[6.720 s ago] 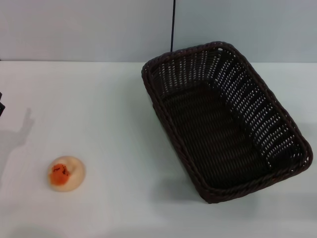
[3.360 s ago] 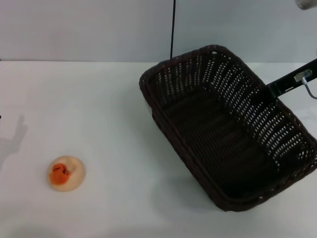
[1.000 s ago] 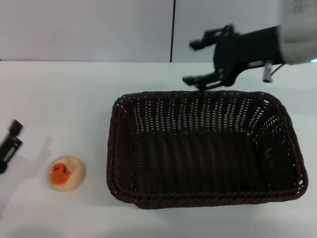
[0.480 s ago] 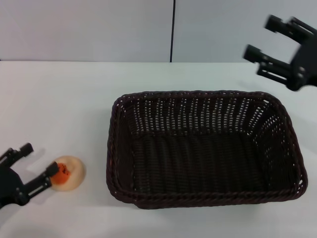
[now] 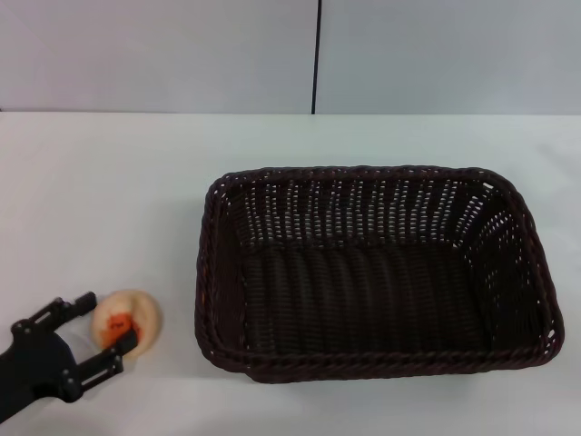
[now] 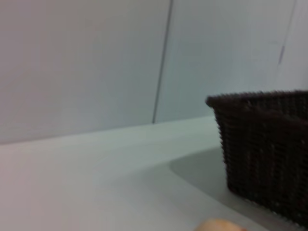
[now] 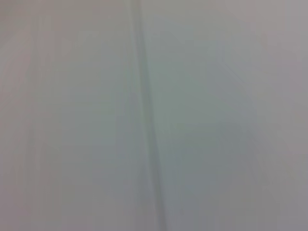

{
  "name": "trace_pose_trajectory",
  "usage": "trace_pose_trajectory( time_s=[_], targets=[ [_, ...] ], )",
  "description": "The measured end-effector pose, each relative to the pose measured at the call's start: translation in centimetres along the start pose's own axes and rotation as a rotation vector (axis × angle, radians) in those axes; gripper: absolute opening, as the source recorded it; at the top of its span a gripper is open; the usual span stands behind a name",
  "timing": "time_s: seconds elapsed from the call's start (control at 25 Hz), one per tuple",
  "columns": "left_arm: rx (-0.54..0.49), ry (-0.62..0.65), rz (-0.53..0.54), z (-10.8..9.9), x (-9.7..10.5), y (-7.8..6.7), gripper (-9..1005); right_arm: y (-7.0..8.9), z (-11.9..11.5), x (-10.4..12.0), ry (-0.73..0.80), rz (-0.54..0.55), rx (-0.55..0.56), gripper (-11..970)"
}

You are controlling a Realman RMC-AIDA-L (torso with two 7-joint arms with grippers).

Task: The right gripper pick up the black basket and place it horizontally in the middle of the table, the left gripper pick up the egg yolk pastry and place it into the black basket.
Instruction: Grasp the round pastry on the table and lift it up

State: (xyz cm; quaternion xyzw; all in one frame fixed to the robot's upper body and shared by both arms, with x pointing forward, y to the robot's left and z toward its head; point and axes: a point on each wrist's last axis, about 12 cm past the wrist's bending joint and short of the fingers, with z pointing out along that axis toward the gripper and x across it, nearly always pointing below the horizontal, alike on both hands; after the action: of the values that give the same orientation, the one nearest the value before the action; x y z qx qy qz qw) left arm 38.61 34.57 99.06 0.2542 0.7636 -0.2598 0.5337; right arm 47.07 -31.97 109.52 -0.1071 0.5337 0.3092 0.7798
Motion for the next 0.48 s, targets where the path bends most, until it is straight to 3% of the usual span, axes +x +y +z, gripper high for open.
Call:
trace_pose_trajectory(
  time_s=[0.28,0.48],
  targets=[
    [0.003,0.037,-0.013,0.2,0.2,0.2,726,-1.1,-3.9,0.9,-0.106,0.025,0.258,784],
    [0.004,0.001,0.032,0.2,-0.1,0.1,513,-1.2,-6.3,1.3,-0.140,0.050,0.384,783]
  ],
)
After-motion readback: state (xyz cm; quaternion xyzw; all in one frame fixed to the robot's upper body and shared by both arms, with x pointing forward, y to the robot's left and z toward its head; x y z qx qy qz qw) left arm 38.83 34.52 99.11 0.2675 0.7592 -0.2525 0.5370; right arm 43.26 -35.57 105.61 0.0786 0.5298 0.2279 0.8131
